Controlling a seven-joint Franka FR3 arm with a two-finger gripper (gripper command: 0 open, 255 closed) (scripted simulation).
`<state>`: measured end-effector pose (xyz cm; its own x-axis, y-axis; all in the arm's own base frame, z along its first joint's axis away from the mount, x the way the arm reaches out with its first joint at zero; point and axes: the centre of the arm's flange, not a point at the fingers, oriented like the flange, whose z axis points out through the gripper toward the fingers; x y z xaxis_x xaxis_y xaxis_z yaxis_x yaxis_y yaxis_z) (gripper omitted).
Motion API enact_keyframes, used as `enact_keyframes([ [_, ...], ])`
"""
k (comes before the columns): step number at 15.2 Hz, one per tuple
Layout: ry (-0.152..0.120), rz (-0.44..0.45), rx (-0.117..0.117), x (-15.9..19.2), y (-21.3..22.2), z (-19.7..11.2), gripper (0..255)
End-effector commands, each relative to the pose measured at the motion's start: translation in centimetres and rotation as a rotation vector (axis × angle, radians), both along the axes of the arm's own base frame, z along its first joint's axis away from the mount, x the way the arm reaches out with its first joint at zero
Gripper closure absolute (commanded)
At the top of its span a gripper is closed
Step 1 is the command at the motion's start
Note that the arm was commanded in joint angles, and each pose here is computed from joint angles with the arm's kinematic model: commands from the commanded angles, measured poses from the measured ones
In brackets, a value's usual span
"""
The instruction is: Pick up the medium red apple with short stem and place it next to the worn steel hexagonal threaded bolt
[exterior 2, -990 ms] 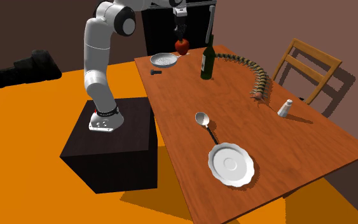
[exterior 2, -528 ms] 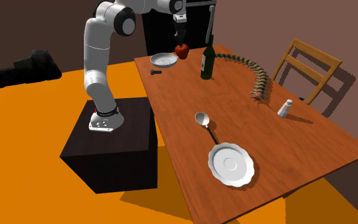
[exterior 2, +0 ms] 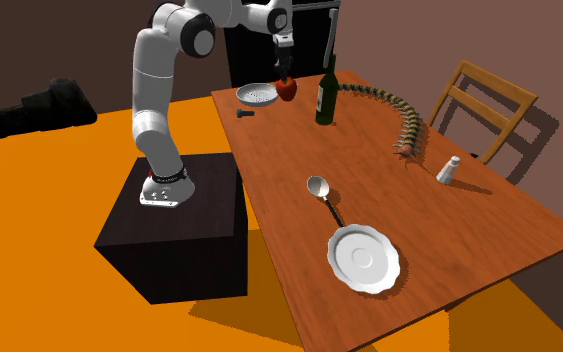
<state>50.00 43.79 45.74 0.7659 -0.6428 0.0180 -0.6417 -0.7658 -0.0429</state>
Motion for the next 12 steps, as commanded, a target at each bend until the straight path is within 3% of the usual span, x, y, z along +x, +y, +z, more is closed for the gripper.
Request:
enact_keyframes([
  [1,-0.001,0.000,0.001,-0.1,0.0,-1.1,255],
  [8,-0.001,0.000,0.001,-0.1,0.0,-4.7,255],
  [12,-0.001,0.000,0.001,-0.1,0.0,-4.7,255],
])
